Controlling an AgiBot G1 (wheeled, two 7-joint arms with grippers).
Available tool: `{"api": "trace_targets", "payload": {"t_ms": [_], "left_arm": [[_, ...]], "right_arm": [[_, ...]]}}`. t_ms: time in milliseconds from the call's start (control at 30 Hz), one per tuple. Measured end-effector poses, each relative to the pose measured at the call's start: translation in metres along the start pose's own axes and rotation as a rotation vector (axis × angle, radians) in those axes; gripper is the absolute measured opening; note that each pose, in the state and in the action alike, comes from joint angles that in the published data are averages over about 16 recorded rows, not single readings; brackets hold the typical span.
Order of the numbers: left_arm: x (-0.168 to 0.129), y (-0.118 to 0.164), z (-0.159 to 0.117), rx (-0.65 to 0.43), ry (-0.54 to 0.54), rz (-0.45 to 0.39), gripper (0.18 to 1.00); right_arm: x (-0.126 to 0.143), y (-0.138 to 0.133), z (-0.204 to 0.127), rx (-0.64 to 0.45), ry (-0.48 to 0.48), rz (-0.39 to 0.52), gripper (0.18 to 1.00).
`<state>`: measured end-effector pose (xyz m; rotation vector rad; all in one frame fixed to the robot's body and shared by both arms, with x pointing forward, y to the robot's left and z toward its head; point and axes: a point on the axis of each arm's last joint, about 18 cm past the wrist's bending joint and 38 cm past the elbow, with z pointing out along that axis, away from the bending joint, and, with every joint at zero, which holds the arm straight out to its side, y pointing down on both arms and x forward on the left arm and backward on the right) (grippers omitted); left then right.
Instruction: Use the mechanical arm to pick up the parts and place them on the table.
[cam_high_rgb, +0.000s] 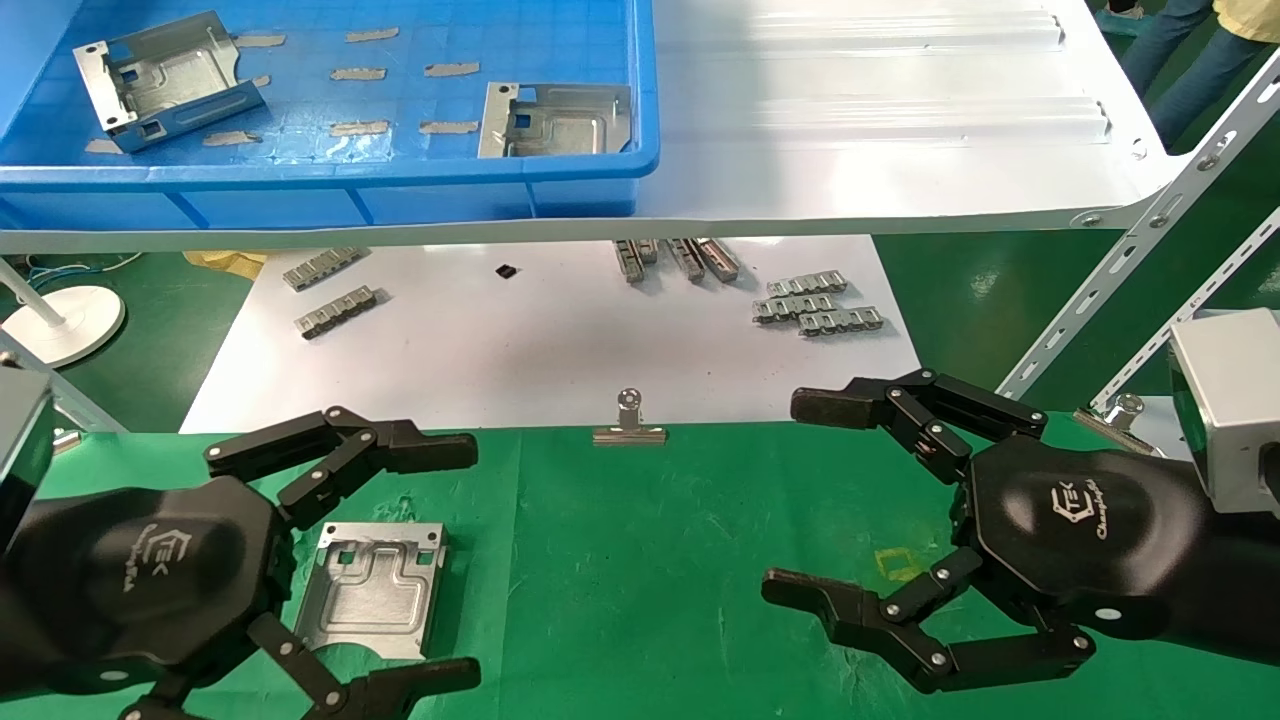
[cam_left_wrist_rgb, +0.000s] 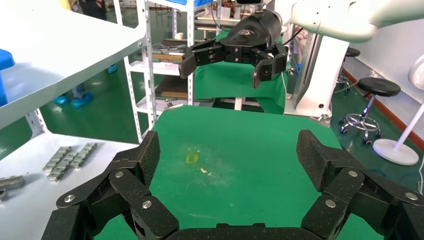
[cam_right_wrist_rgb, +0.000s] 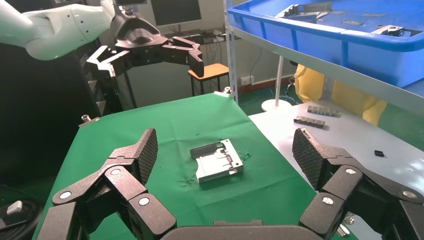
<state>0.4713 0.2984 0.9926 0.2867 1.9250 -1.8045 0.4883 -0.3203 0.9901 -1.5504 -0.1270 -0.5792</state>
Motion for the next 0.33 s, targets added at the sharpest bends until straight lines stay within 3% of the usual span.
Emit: {"api": "trace_targets", "payload": {"t_ms": [333], "left_arm": [[-0.0017,0.0011,-0.0004,-0.002,-0.004,0.000,1.001]], "right_arm": [[0.0000,0.0000,0.0000,0.000,0.000,0.000,1.000]]}}
